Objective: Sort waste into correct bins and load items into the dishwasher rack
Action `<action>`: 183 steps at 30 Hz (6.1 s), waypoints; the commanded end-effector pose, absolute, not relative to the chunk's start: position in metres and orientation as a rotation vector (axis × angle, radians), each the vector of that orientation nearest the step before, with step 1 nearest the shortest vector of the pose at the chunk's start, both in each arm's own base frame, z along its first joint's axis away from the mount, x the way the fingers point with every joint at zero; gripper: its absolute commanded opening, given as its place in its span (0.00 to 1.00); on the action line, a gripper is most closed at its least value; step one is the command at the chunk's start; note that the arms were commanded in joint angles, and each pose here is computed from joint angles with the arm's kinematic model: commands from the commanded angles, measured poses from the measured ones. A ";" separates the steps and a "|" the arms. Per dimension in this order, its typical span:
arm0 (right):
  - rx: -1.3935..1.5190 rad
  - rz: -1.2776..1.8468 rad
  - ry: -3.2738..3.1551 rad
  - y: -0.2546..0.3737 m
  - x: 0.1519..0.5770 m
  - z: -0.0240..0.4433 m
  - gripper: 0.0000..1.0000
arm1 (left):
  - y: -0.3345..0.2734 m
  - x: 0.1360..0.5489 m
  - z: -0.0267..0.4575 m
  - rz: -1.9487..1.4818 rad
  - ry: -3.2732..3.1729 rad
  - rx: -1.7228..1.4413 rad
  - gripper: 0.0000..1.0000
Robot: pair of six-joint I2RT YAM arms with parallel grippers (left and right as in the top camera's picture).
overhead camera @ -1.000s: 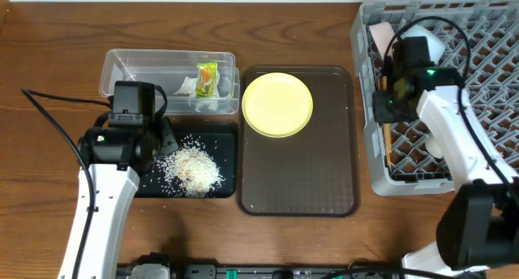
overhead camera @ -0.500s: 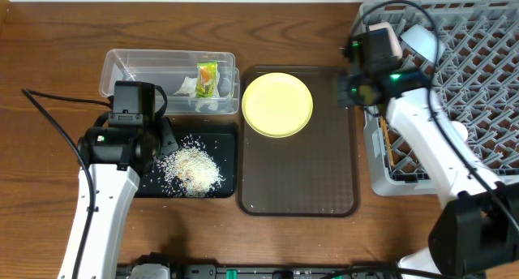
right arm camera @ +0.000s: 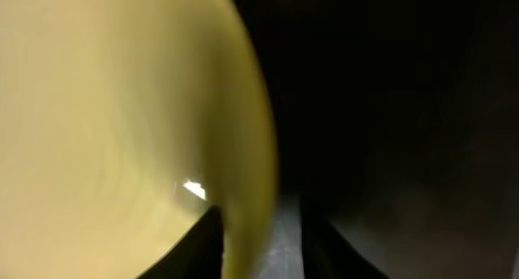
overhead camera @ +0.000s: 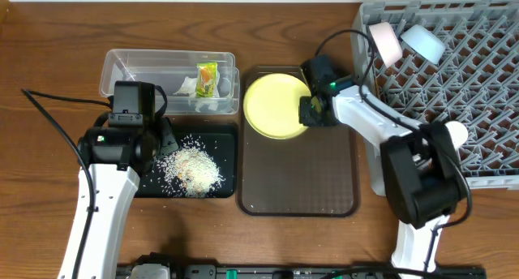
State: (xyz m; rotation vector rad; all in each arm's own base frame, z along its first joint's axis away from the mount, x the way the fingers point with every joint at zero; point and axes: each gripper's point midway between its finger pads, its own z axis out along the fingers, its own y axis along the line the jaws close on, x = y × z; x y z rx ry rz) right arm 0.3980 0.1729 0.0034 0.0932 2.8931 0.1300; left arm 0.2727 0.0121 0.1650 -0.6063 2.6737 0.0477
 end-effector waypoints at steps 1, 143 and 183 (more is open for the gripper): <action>0.187 0.117 2.890 0.172 0.397 0.002 0.22 | 0.015 0.273 0.166 0.062 2.666 -0.626 0.64; 0.075 0.153 1.497 0.015 0.246 0.193 0.99 | -0.001 0.173 0.213 -0.149 2.229 -0.361 0.93; 0.046 0.172 1.654 0.021 0.246 0.155 0.99 | 0.001 0.168 0.198 -0.115 2.222 -0.306 0.93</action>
